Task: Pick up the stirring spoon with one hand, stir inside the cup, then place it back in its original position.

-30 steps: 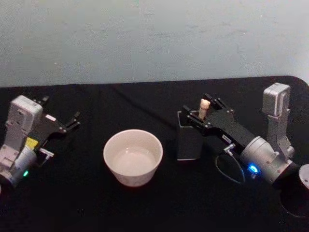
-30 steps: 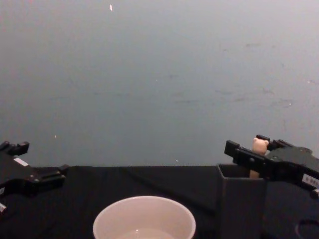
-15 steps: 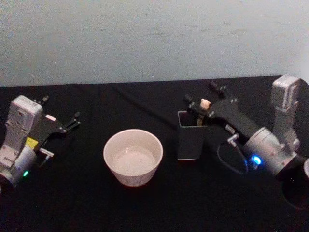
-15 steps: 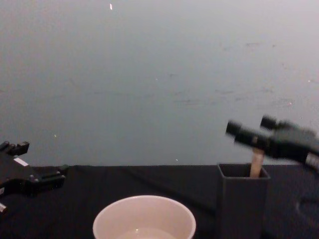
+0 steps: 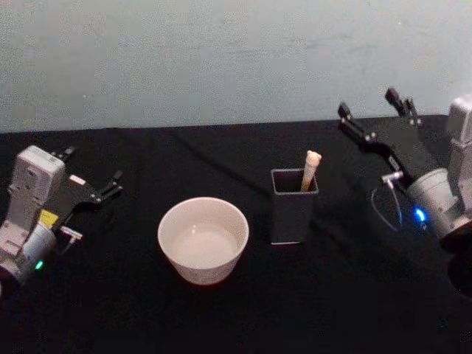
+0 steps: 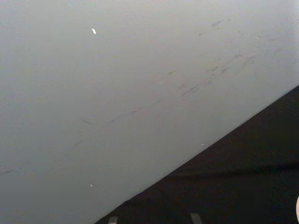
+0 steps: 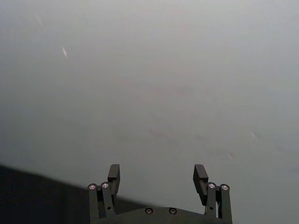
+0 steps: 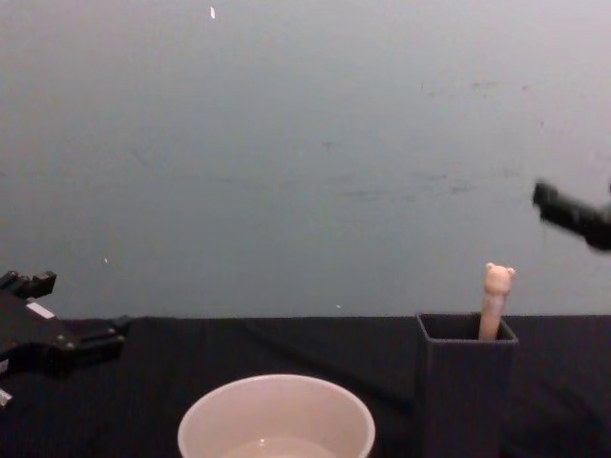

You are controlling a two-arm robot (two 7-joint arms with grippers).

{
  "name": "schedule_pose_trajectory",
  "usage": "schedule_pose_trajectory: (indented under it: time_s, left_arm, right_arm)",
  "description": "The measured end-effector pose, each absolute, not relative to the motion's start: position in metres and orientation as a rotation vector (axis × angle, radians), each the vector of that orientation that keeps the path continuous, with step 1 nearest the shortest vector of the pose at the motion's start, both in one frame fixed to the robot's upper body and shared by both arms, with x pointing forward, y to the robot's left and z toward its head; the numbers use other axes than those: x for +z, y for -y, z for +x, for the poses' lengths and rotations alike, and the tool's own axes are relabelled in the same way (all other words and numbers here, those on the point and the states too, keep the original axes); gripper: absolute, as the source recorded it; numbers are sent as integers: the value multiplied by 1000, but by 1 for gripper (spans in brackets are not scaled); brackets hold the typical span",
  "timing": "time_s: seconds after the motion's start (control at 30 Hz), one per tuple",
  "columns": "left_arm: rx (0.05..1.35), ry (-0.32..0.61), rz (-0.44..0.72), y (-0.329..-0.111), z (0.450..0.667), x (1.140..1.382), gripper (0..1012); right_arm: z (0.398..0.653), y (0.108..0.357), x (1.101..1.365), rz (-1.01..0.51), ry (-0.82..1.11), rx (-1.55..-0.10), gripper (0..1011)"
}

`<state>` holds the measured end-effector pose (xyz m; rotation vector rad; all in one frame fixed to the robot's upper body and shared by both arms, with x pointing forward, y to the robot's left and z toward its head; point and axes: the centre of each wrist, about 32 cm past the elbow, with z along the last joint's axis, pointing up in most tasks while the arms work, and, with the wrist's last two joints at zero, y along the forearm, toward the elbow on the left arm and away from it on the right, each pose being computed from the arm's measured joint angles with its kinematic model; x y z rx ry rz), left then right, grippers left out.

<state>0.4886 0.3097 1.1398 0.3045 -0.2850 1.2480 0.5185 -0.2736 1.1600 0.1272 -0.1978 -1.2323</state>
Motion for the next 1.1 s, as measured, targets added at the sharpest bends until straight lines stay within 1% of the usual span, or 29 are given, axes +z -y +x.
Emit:
schedule_pose_trajectory:
  time_s: [0.27, 0.5, 0.73, 1.1]
  left_arm:
    - [1248, 285, 304, -310, 489, 1140, 1001]
    - [1248, 285, 304, -310, 489, 1140, 1001]
    - [1248, 285, 304, -310, 489, 1140, 1001]
    - [1248, 285, 304, -310, 489, 1140, 1002]
  right_arm:
    - [511, 277, 1124, -53, 124, -1238, 1002]
    - [508, 276, 1107, -124, 78, -1212, 1002]
    - [509, 275, 1102, -135, 63, -1204, 1002]
    - [509, 275, 1103, -134, 66, -1206, 1002]
